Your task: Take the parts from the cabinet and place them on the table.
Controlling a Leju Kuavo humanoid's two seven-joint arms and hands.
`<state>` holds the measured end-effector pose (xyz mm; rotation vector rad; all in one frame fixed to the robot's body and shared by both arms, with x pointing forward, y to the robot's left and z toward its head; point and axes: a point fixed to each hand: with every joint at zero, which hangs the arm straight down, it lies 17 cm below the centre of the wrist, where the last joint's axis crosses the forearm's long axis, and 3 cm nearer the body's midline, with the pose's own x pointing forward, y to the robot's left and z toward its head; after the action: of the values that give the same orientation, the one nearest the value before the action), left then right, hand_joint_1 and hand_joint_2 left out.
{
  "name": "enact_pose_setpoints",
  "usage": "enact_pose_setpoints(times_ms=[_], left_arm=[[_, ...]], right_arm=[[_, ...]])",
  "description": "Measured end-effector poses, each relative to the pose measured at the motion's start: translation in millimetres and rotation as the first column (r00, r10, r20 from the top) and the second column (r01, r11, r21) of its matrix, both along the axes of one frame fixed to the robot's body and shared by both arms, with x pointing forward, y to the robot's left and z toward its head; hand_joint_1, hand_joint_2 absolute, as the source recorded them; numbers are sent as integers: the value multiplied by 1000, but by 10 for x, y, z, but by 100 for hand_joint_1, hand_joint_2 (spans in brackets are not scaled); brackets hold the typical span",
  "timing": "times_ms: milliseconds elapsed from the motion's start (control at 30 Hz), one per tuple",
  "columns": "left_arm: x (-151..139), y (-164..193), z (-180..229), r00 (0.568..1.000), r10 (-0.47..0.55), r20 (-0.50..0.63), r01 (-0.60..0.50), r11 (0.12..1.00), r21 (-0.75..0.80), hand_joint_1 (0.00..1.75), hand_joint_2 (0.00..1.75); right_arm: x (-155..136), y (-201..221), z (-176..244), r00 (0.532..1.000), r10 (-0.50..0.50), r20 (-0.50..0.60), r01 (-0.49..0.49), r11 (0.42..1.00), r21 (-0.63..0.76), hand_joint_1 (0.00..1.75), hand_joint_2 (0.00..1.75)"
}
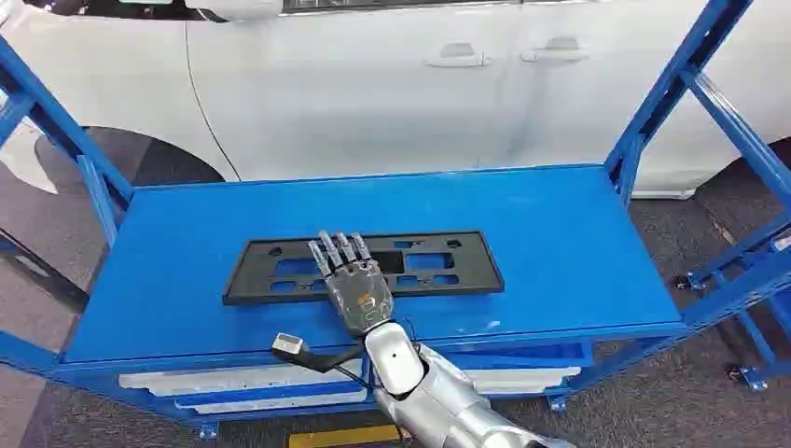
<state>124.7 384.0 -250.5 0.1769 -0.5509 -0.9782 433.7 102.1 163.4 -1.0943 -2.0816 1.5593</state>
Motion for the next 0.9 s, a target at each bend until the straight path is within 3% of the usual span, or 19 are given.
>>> enact_pose_setpoints(times_ms=[667, 700, 733, 767, 900], left_arm=[[13, 26, 8, 1000, 0, 1, 0, 1000, 0, 0, 0], [19, 26, 10, 1000, 0, 2, 0, 1000, 0, 0, 0], [19, 24, 9, 1000, 0, 2, 0, 1000, 0, 0, 0], [17, 25, 9, 1000, 0, 2, 0, 1000, 1, 0, 0], [30, 28, 12, 1000, 0, 7, 0, 1000, 4, 0, 0]], right_arm=[[9, 23, 21, 999, -1, -32, 2, 1000, 27, 0, 175], [13, 21, 2, 999, -2, -42, 3, 1000, 25, 33, 175], [8, 23, -16, 999, 0, -49, 2, 1000, 25, 133, 175], [7, 20, -33, 998, -2, -56, 3, 1000, 23, 173, 175], [5, 39, -89, 997, -4, -81, 4, 1000, 5, 175, 175]])
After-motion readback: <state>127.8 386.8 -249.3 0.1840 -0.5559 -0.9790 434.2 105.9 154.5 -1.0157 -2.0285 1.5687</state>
